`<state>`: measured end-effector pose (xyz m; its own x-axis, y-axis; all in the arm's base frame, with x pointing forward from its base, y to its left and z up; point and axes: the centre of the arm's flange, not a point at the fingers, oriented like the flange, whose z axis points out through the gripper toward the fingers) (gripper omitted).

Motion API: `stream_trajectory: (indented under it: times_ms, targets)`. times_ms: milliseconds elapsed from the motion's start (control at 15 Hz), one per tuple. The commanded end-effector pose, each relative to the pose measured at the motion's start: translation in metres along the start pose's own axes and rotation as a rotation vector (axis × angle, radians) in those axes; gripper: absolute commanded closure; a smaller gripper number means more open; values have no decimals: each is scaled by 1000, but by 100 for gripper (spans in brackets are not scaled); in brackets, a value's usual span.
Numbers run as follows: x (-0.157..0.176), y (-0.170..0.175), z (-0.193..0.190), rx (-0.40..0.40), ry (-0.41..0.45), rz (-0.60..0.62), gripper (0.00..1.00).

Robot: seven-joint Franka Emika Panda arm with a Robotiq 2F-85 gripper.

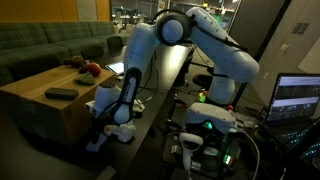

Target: Pick up all the objects on the box and put them on table, then pick up the all the objects on the table and put them on the box

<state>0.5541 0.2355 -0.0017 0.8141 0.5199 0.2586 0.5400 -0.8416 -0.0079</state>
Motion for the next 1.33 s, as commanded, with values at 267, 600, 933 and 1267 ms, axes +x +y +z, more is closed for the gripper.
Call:
stream_trajectory:
  times_ms: [267,600,933,1267]
  targets:
    - [-4,-5,10,6,-15,-9,0]
    - [-16,-13,29,11,-59,1,0]
    - [-22,-15,33,22,-74,8,0]
    - [-24,-19,33,26,-101,13,34]
